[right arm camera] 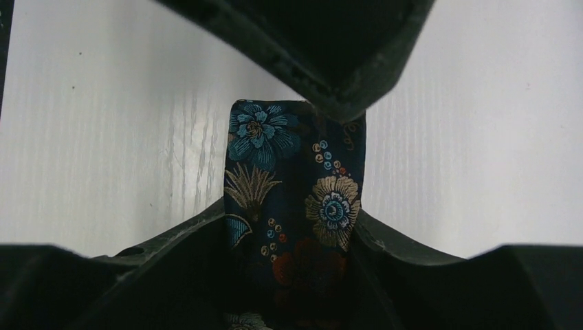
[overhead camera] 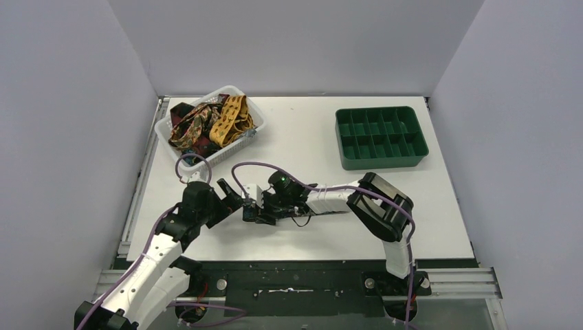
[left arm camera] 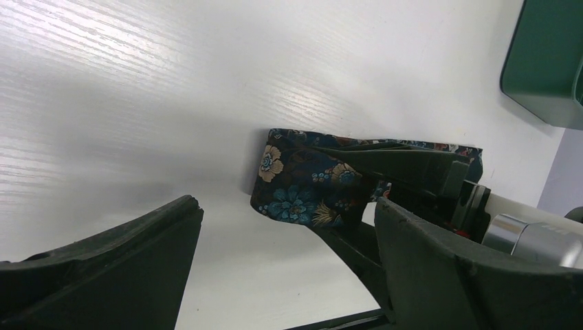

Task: Roll the ties
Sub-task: Roll the tie at the center of the board.

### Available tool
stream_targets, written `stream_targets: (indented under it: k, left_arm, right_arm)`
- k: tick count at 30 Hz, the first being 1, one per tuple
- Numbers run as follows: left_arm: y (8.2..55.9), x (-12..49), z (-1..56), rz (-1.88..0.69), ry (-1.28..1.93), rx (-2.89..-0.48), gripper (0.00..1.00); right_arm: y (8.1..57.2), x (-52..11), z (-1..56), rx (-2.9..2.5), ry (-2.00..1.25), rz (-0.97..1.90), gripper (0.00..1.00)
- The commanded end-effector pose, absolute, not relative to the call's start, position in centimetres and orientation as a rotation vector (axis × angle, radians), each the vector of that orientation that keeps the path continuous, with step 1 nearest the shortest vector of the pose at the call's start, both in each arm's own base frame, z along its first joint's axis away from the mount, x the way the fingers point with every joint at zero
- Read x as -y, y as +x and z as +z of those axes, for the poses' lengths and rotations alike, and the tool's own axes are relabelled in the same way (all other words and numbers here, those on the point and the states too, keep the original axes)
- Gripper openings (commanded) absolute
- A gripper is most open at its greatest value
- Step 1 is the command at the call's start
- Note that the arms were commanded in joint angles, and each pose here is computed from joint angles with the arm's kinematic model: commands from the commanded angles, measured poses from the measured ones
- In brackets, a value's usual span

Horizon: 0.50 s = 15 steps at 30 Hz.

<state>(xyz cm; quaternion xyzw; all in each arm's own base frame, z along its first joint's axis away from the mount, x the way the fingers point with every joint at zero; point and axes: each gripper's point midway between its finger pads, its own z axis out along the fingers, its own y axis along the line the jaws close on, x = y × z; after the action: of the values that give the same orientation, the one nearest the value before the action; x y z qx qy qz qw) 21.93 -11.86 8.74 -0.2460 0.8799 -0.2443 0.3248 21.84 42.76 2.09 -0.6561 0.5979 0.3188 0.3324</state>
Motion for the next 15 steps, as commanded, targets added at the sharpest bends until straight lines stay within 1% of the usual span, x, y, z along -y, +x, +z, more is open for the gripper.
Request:
stream_targets:
  k: [1,3,5,6,8,10,12,15]
  left_arm:
    - [22.4,11.7,9.7,-0.651,-0.648,-2.269,0.95]
    - [22.2,11.6,9.6,-0.648,-0.652,-2.272,0.95]
    - [22.1,11.5,9.5,-0.648,-0.657,-2.271,0.95]
    - [22.1,11.5,9.5,-0.649,-0.661,-2.27,0.95]
    - [22.1,11.4,9.6,-0.652,-0.665,-2.264,0.95]
    - [22.0,11.4,9.6,-0.653,-0.668,-2.261,0.95]
    - [22.1,11.3,9.7,-0.653,-0.669,-2.259,0.95]
    - [22.1,11.3,9.7,-0.652,-0.67,-2.257,0.95]
  right_arm:
    - [22.2,-44.5,2.8,-1.541,-1.642,0.843,0.45]
    - [22.3,-44.7,3.2,-1.534,-1.634,0.844,0.46]
    - [22.3,-44.9,4.2,-1.509,-1.629,0.842,0.52]
    - [22.4,-44.9,4.8,-1.496,-1.627,0.837,0.58]
    - [22.6,-44.9,6.4,-1.467,-1.613,0.828,0.72]
    - [22.8,-44.9,8.4,-1.436,-1.576,0.817,0.82]
    - [22.9,-44.7,10.8,-1.393,-1.527,0.801,0.88]
    - [23.5,-43.7,14.1,-1.356,-1.442,0.755,0.93]
